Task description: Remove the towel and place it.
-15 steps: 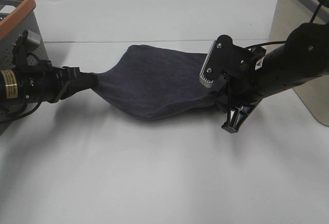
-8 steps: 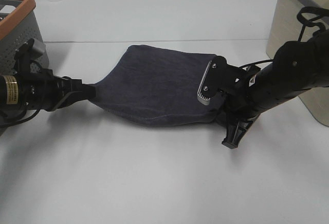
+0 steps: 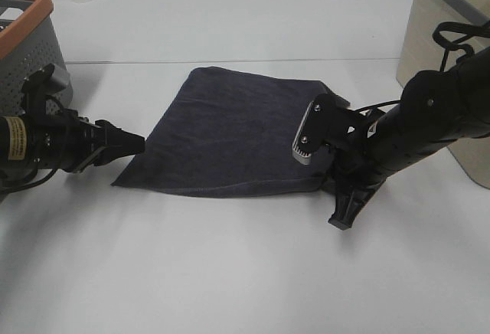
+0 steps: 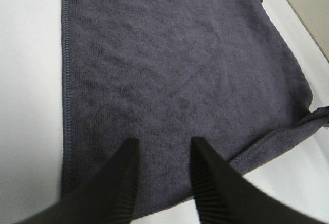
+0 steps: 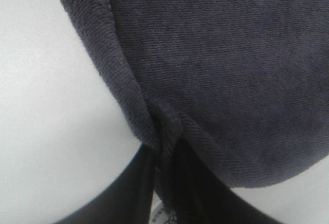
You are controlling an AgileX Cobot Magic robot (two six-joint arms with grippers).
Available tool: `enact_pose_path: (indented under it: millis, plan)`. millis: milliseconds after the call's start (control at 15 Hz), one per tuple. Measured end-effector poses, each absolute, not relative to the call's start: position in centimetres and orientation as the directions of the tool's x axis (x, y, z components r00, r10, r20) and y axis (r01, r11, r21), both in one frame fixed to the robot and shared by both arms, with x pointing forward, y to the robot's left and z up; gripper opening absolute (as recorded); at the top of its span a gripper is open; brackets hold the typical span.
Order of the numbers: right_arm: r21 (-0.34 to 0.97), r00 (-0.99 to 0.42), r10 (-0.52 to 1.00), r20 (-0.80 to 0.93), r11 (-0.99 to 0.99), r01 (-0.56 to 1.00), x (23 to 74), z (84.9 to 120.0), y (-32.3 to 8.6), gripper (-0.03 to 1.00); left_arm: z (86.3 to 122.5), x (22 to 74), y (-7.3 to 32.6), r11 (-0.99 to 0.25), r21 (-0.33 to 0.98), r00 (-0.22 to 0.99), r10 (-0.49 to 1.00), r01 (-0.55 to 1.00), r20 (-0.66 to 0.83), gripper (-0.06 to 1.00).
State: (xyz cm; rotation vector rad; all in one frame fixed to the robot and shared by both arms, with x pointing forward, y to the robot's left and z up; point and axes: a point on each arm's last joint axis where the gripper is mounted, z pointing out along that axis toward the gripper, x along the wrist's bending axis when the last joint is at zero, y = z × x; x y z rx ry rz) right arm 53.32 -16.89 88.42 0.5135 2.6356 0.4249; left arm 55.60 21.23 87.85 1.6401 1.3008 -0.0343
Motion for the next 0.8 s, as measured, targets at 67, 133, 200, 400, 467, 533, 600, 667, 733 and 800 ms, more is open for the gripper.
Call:
enact_pose_path:
  millis: [67, 133, 200, 400, 467, 533, 600, 667, 733, 800]
  plan:
    - [0.367, -0.844, 0.414, -0.342, 0.885, 0.286, 53.3, 88.4, -16.9, 0.34, 87.8, 55.6, 21.2, 0.073, 0.664, 0.426, 0.714, 0.744, -0.555, 0.54]
    - [0.367, -0.844, 0.414, -0.342, 0.885, 0.286, 53.3, 88.4, -16.9, 0.5, 87.8, 55.5, 21.2, 0.068, 0.664, 0.429, 0.714, 0.744, -0.554, 0.61]
    - [0.367, -0.844, 0.414, -0.342, 0.885, 0.286, 53.3, 88.4, -16.9, 0.65, 87.8, 55.5, 21.2, 0.066, 0.665, 0.431, 0.713, 0.744, -0.554, 0.64]
    - [0.355, -0.854, 0.409, -0.321, 0.888, 0.292, 53.0, 88.7, -17.0, 0.89, 88.0, 55.5, 21.0, 0.088, 0.651, 0.422, 0.694, 0.754, -0.584, 0.66]
    - [0.358, -0.856, 0.408, -0.318, 0.888, 0.29, 52.8, 89.5, -17.0, 0.89, 88.2, 55.7, 20.9, 0.087, 0.649, 0.429, 0.682, 0.756, -0.592, 0.66]
    - [0.369, -0.853, 0.409, -0.325, 0.885, 0.283, 52.6, 90.5, -17.0, 0.9, 88.6, 56.1, 20.7, 0.087, 0.649, 0.441, 0.665, 0.756, -0.602, 0.66]
    - [0.386, -0.844, 0.412, -0.342, 0.881, 0.273, 52.6, 91.5, -17.1, 0.9, 89.2, 56.6, 20.5, 0.087, 0.648, 0.454, 0.644, 0.757, -0.616, 0.66]
    - [0.41, -0.831, 0.419, -0.366, 0.874, 0.26, 52.5, 92.6, -17.1, 0.9, 89.8, 57.3, 20.3, 0.068, 0.653, 0.474, 0.632, 0.754, -0.613, 0.66]
    - [0.439, -0.811, 0.431, -0.396, 0.864, 0.245, 52.6, 93.7, -17.1, 0.9, 90.4, 58.0, 20.1, 0.05, 0.659, 0.492, 0.622, 0.751, -0.608, 0.66]
    - [0.474, -0.782, 0.444, -0.437, 0.853, 0.22, 52.7, 94.9, -17.1, 0.9, 91.2, 58.9, 20.0, 0.032, 0.664, 0.507, 0.62, 0.747, -0.599, 0.66]
